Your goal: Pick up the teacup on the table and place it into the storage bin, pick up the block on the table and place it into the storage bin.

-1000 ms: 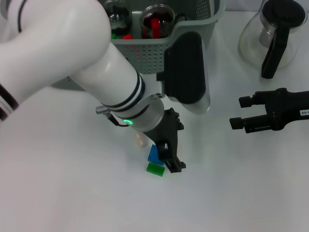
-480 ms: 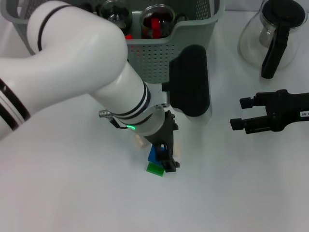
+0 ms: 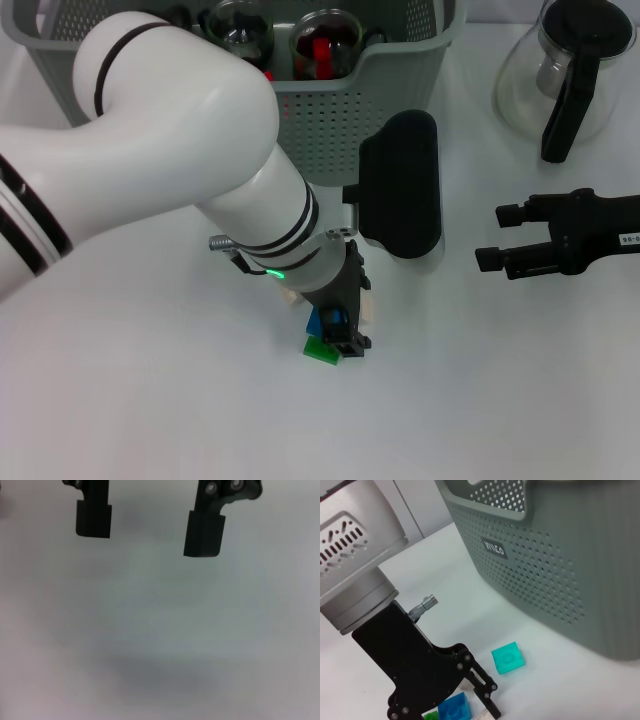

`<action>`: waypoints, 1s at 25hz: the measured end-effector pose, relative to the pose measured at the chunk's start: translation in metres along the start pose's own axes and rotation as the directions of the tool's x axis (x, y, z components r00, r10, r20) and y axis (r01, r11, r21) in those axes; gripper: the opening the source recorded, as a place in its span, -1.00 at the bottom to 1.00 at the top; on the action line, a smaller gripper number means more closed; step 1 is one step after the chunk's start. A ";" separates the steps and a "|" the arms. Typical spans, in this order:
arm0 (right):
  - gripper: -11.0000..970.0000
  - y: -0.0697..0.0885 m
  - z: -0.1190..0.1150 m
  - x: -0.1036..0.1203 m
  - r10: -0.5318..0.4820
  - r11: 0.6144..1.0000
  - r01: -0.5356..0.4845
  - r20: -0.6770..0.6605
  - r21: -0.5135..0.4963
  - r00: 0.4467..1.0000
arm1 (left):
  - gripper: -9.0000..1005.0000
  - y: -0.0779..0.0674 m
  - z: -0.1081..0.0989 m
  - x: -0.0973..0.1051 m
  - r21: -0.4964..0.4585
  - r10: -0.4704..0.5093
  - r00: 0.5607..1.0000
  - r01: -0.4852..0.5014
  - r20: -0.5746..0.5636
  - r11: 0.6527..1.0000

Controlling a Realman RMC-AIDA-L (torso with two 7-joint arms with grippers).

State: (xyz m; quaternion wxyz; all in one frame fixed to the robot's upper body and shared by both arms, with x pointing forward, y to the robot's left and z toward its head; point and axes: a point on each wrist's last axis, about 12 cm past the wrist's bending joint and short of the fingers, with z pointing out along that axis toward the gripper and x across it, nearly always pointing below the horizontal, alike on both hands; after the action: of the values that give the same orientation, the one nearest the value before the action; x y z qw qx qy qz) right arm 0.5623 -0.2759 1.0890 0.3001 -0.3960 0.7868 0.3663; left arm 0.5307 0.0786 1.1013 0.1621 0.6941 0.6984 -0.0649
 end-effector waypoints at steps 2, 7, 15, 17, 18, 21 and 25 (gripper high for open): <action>0.82 0.000 0.000 0.000 0.000 1.000 0.000 0.000 0.000 1.000 | 0.37 0.000 0.000 0.000 0.000 -0.001 1.000 0.001 0.000 1.000; 0.82 0.000 0.000 0.000 0.000 1.000 0.000 0.001 -0.001 1.000 | 0.17 0.002 -0.001 0.001 -0.004 -0.009 1.000 0.009 -0.001 1.000; 0.82 0.000 0.000 0.000 -0.006 1.000 0.006 0.001 -0.002 1.000 | -0.13 0.009 -0.012 -0.002 0.016 -0.052 0.999 0.051 0.002 0.999; 0.82 0.000 0.000 0.000 -0.009 1.000 0.009 0.001 -0.002 1.000 | -0.14 0.009 -0.024 -0.007 0.043 -0.056 0.998 0.055 0.031 0.998; 0.82 0.000 0.000 0.000 -0.011 1.000 0.011 0.001 -0.002 1.000 | -0.15 0.008 -0.031 -0.008 0.067 -0.068 0.996 0.065 0.049 0.996; 0.82 0.000 0.000 0.000 -0.012 1.000 0.012 0.001 -0.002 1.000 | -0.15 0.019 -0.062 -0.004 0.166 -0.174 0.975 0.150 0.141 0.975; 0.82 0.000 0.000 0.000 -0.012 1.000 0.012 0.001 -0.003 1.000 | -0.16 0.051 -0.114 0.026 0.244 -0.403 0.867 0.340 0.294 0.908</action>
State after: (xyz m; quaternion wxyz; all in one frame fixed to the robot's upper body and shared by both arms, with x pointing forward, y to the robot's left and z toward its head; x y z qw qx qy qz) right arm 0.5620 -0.2754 1.0889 0.3021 -0.4010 0.7837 0.3657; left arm 0.5664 0.1408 1.2067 0.1992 0.5364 0.7719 -0.2772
